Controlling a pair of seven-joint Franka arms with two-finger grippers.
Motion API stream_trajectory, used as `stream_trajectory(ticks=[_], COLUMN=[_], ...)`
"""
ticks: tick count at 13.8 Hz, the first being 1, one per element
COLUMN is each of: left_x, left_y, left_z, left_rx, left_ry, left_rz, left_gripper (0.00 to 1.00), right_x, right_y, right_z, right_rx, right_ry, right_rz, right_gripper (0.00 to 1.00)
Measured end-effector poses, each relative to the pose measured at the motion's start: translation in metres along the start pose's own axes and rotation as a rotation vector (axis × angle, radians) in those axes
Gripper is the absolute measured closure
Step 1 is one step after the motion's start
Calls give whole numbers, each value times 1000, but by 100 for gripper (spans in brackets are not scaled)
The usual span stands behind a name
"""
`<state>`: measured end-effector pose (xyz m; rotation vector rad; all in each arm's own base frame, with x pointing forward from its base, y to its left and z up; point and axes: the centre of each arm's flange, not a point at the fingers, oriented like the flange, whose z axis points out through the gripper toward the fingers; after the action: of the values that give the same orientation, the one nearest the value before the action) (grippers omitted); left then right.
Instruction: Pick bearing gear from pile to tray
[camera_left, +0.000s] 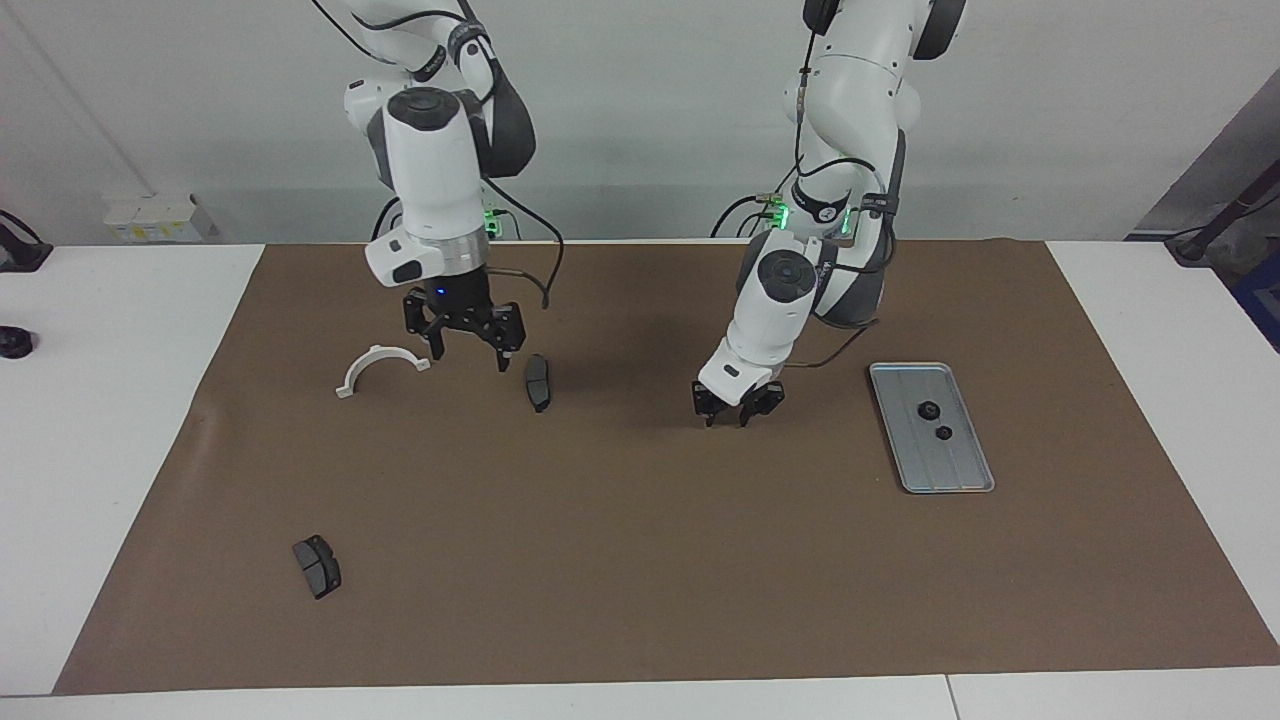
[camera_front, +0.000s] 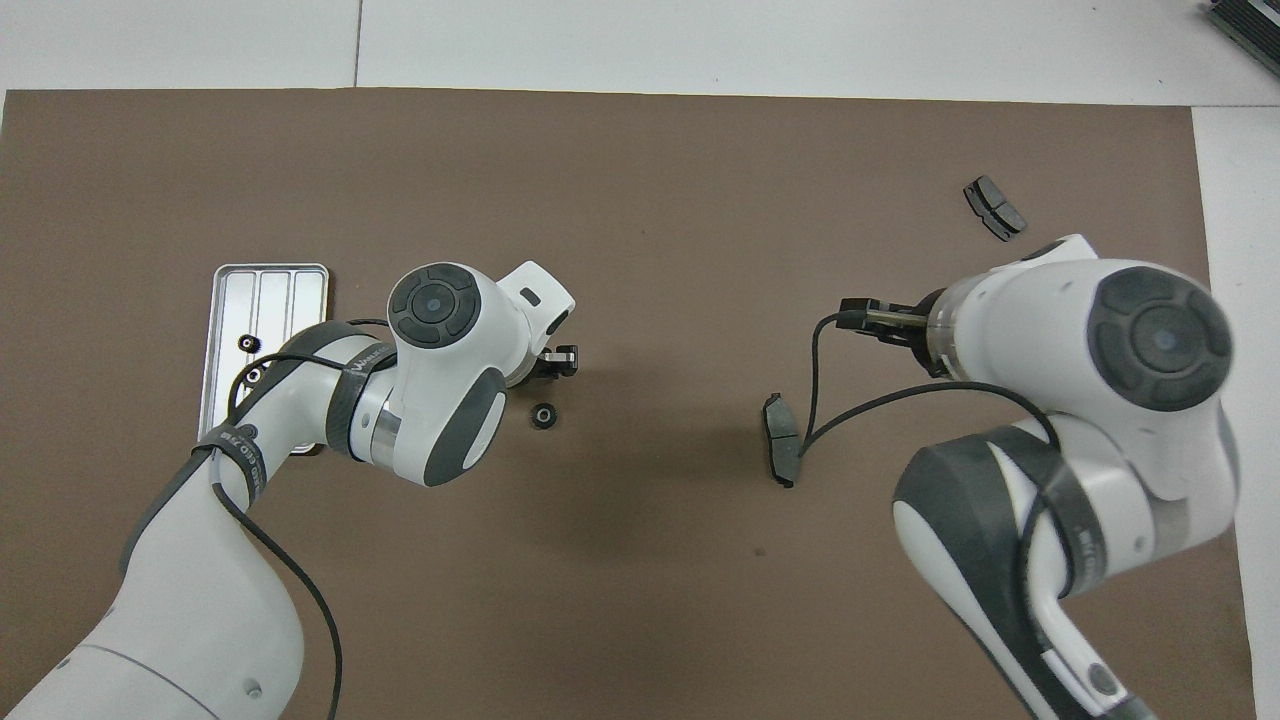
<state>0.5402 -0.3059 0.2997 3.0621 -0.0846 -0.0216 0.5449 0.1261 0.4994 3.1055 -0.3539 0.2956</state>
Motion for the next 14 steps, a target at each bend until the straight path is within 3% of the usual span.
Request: stream_trajectory(ticks=[8,11,14], left_x=[-17,-22,-26], left_y=[14,18,20], left_z=[-2,0,3], left_rx=[28,33,38], left_ry=[-58,-68,-76], left_rz=[-12,-15,-12], left_gripper=[47,48,51], right_x=[57,69,65], right_y=[68,79,84], right_z=[-100,-114,-114], right_rx=[-34,-34,-46], right_ry=[-68,-66,-116], right_rz=[-120,-130,-132], right_gripper=[0,0,0])
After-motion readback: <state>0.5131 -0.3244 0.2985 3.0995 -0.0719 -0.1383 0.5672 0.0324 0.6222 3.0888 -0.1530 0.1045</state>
